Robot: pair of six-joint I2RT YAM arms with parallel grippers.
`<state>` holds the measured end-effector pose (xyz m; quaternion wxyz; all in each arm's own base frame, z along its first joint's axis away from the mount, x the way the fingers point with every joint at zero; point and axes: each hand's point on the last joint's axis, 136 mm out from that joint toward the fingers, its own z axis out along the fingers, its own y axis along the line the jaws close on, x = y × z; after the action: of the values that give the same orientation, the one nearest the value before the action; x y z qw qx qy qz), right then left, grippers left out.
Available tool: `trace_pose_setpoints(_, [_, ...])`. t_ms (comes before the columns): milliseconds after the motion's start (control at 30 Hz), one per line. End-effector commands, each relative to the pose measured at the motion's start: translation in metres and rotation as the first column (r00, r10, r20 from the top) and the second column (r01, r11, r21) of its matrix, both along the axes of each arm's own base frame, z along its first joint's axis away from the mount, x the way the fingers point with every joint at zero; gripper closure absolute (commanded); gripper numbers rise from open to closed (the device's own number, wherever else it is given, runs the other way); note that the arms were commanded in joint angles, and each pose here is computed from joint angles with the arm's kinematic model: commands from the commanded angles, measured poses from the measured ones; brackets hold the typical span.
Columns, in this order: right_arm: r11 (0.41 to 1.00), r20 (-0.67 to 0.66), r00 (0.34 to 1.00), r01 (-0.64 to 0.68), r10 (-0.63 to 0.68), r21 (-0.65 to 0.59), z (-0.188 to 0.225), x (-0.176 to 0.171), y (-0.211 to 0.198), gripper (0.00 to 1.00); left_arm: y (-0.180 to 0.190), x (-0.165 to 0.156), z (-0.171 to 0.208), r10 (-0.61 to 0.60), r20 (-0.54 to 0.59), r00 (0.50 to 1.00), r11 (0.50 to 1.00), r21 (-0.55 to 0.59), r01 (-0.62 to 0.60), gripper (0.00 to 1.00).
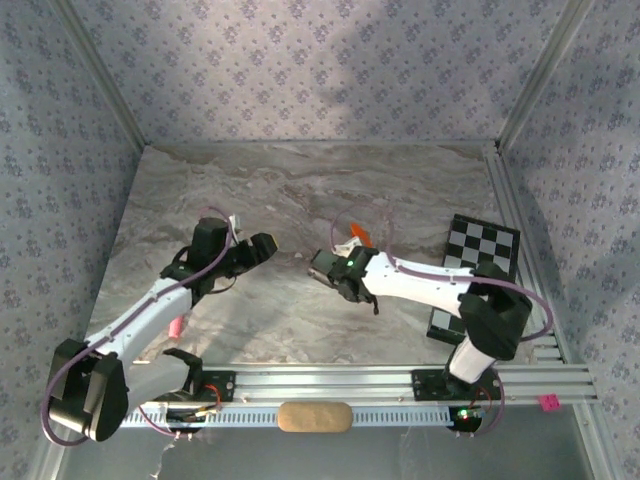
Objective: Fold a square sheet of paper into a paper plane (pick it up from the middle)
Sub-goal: Turn over the paper at the center of the table.
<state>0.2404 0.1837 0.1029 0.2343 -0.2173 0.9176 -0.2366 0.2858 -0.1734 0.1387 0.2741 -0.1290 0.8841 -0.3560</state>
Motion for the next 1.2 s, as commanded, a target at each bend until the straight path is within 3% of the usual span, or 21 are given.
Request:
trace_pose_setpoints(0, [0.996,0.014,1.000,0.023,-0.021,-0.083,0.002,0.001,-0.005,1.00,-0.007,0.008,0.020,-0.035,0.044,0.998,0.999,-0.015,0.035,0.24])
trace_pose_setpoints(233, [0.996,0.029,0.999,0.022,-0.020,-0.081,0.001,0.010,0.010,1.00,-0.001,0.005,0.017,-0.037,0.024,0.999,0.999,0.016,0.036,0.24])
trace_pose_setpoints(767, [0.996,0.002,1.000,0.021,-0.021,-0.089,-0.015,-0.002,-0.003,1.00,0.013,0.007,0.006,0.065,-0.026,0.998,0.998,-0.002,-0.065,0.24])
trace_pose_setpoints(1167, [1.000,-0.005,1.000,-0.009,0.009,0.000,-0.009,-0.002,-0.001,1.00,0.012,0.006,0.010,0.106,-0.067,0.992,0.992,-0.064,-0.110,0.23])
